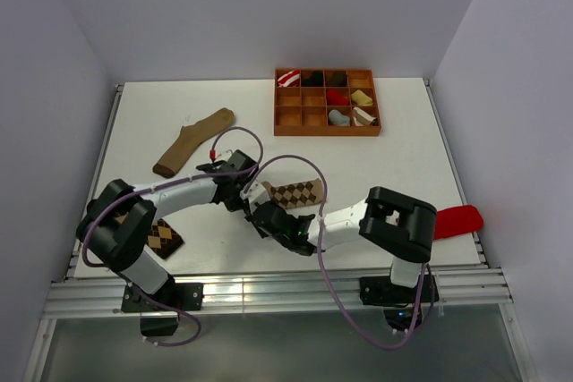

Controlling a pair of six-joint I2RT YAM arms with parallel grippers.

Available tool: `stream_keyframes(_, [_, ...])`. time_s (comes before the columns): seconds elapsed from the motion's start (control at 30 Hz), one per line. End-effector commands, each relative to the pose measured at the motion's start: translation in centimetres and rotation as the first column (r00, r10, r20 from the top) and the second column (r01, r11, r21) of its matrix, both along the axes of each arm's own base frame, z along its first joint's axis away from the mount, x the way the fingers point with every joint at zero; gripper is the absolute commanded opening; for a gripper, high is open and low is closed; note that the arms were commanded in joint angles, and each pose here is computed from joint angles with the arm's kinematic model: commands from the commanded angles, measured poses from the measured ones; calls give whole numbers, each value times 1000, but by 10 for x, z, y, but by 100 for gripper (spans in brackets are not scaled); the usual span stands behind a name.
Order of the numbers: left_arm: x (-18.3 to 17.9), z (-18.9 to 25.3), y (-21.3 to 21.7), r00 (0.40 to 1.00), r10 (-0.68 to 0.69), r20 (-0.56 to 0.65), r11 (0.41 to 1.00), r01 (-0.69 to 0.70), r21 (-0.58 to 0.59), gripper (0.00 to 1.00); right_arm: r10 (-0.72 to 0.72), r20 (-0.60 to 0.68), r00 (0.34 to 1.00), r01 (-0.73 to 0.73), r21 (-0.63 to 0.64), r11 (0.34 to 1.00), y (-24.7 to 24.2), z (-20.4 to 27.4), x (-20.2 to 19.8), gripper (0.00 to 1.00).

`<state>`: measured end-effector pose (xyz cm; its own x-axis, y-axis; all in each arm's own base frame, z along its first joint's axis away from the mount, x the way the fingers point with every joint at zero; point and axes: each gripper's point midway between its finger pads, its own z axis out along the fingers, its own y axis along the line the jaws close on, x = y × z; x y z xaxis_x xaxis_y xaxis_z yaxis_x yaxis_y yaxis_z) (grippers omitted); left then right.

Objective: Roll the socks
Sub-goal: Roll the sock at the center of the board.

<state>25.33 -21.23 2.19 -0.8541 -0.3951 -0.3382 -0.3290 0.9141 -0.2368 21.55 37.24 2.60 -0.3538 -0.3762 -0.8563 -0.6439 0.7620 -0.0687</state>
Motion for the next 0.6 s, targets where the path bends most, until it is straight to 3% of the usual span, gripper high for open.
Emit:
stream_keyframes(0.0, [-30,-17,22,995,27,-97,999,-22,50,4,88,-138,987,-84,31,996,-3,-12,-16,0])
stream_keyframes(0.2, [-26,-7,25,996,70,-47,998,-70,-1,10,170,-260,951,-146,108,983,6,-8,-29,0])
stream_keyframes(0.3, [-15,4,13,997,80,-6,995,-80,-63,18,178,-331,927,-139,138,981,4,-9,-30,0])
stream_keyframes(0.47, [6,29,2,991,111,76,987,-100,-129,37,167,-443,881,-78,213,974,-4,-7,-24,0])
stream_keyframes(0.57, [16,46,-1,979,149,142,976,-122,-179,55,140,-514,846,-15,239,971,-14,-9,-16,0])
